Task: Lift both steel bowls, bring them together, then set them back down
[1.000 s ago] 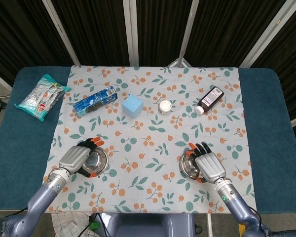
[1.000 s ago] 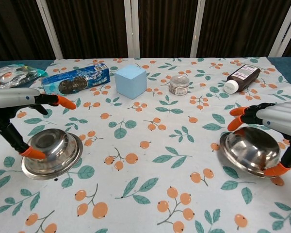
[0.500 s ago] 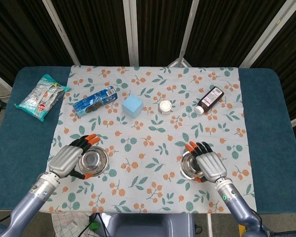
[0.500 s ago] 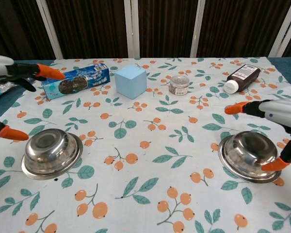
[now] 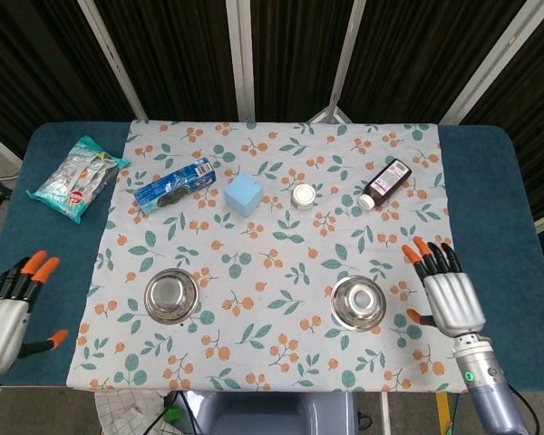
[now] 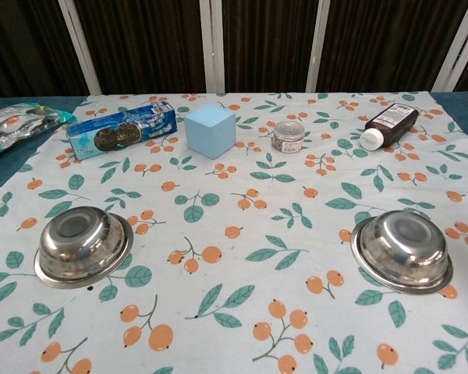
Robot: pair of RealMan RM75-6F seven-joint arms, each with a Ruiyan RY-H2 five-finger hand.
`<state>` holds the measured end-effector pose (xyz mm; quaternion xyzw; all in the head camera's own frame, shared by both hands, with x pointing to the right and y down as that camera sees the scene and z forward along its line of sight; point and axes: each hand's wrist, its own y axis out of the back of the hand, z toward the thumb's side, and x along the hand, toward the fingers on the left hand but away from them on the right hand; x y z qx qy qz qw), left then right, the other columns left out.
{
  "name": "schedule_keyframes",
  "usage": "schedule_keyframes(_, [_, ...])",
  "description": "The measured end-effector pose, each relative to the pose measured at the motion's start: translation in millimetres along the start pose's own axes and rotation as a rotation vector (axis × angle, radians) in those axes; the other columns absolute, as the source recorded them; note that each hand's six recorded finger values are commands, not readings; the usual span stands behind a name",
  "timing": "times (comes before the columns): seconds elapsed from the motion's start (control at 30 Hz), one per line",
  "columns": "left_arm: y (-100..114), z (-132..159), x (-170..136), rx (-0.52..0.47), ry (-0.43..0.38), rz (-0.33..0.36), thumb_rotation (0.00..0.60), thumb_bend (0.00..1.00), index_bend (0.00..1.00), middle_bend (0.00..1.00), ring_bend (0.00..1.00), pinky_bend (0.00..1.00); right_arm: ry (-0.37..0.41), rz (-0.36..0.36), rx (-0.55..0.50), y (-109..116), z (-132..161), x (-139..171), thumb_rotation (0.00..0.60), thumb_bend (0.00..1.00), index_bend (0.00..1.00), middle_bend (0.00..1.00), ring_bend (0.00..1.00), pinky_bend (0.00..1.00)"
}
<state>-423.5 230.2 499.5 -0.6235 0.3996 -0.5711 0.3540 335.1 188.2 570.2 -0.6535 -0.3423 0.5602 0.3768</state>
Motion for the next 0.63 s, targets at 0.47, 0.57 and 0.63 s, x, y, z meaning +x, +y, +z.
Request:
schedule_keyframes(0.47, [-2, -45, -33, -0.055, 0.051, 0.067, 0.600, 0.00, 0.10, 0.00, 0.00, 0.09, -0.009, -0.020, -0.032, 7, -33, 52, 0.600, 0.00, 0.14, 0.00, 0.06, 0.00])
schedule_keyframes(0.57, [-2, -45, -32, -0.036, 0.030, 0.076, 0.600, 0.00, 0.10, 0.00, 0.00, 0.09, -0.018, -0.025, -0.035, 9, -38, 56, 0.600, 0.00, 0.14, 0.00, 0.06, 0.00])
schedule_keyframes(0.63, [-1, -47, -31, -0.022, 0.021, 0.086, 0.600, 0.00, 0.10, 0.00, 0.00, 0.09, -0.017, -0.031, -0.045, 11, -39, 57, 0.600, 0.00, 0.14, 0.00, 0.06, 0.00])
